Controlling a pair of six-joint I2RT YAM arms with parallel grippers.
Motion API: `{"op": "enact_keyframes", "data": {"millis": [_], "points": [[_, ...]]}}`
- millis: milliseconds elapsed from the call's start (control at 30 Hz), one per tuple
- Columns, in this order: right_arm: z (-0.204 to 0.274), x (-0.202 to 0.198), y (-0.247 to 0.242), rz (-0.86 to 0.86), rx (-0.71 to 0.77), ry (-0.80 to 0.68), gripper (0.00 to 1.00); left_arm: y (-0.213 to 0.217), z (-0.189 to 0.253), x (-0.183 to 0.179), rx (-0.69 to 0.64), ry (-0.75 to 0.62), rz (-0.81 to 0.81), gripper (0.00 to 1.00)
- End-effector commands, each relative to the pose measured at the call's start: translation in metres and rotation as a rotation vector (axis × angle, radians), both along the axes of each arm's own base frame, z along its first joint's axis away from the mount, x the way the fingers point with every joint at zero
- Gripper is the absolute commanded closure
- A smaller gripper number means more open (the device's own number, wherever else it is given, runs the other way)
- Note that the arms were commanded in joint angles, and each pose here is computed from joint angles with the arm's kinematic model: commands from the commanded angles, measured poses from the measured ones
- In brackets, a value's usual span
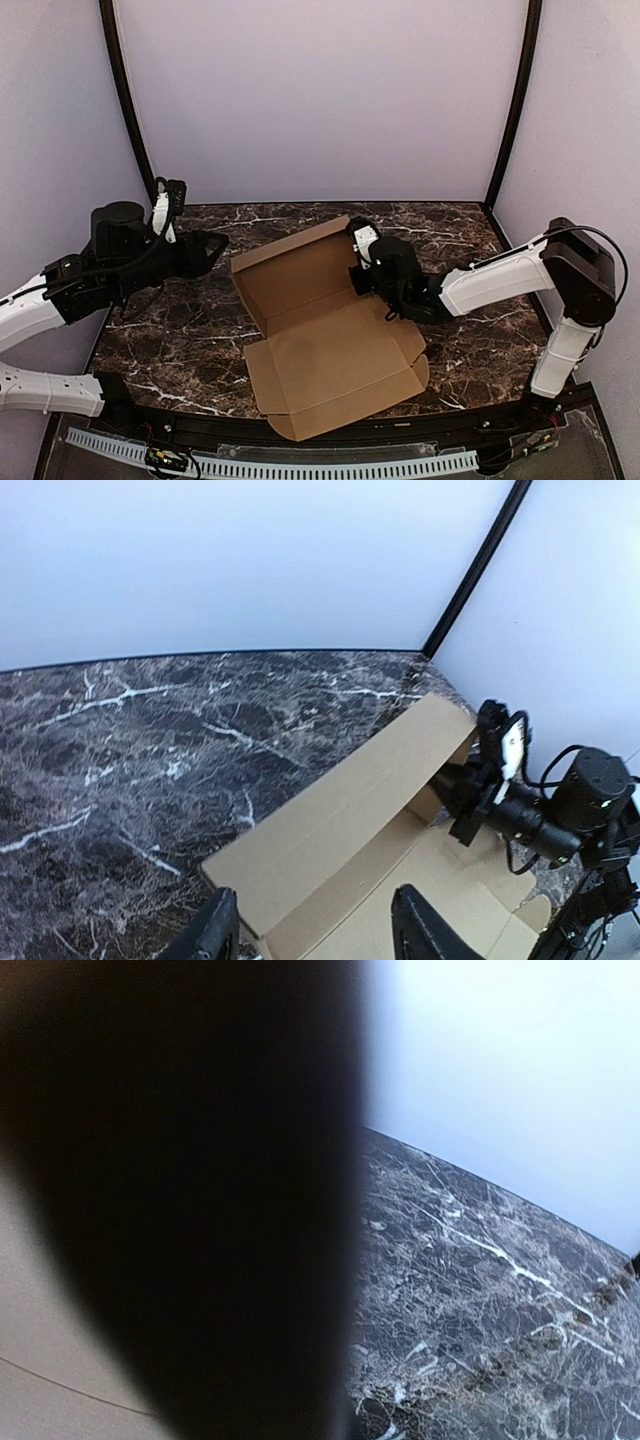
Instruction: Fold the paper box
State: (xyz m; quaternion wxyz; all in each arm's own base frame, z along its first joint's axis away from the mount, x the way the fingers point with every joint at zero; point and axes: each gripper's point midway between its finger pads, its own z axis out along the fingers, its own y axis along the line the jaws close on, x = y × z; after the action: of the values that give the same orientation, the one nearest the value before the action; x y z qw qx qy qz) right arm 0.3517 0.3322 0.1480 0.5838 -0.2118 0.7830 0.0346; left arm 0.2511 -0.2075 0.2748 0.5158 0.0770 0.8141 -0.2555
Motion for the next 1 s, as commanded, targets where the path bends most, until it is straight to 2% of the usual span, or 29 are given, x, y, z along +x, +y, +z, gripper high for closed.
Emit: {"op": "enact_keyframes", "data": {"millis": [0, 100, 200, 367, 567, 733, 967], "points": [[0.036, -0.010, 0.028, 0.204, 0.060, -0.165, 1.00, -0.009, 0.029, -0.011, 0.079, -0.049, -0.120, 0.49], [0.045, -0.027, 0.037, 0.332, 0.101, -0.283, 1.00, -0.014, 0.041, -0.004, 0.112, -0.079, -0.121, 0.49], [0.054, -0.034, 0.041, 0.378, 0.141, -0.369, 1.00, -0.029, 0.049, 0.009, 0.140, -0.103, -0.142, 0.49], [0.045, -0.036, 0.055, 0.457, 0.183, -0.371, 1.00, -0.067, 0.046, 0.029, 0.130, -0.087, -0.214, 0.53], [0.030, -0.029, 0.058, 0.434, 0.189, -0.356, 1.00, -0.111, 0.037, 0.044, 0.083, -0.046, -0.326, 0.60], [0.019, -0.020, 0.061, 0.410, 0.186, -0.314, 1.00, -0.143, 0.031, 0.053, 0.042, -0.005, -0.408, 0.76], [-0.004, -0.014, 0.062, 0.395, 0.186, -0.243, 1.00, -0.173, 0.002, 0.065, 0.033, 0.067, -0.466, 0.91]]}}
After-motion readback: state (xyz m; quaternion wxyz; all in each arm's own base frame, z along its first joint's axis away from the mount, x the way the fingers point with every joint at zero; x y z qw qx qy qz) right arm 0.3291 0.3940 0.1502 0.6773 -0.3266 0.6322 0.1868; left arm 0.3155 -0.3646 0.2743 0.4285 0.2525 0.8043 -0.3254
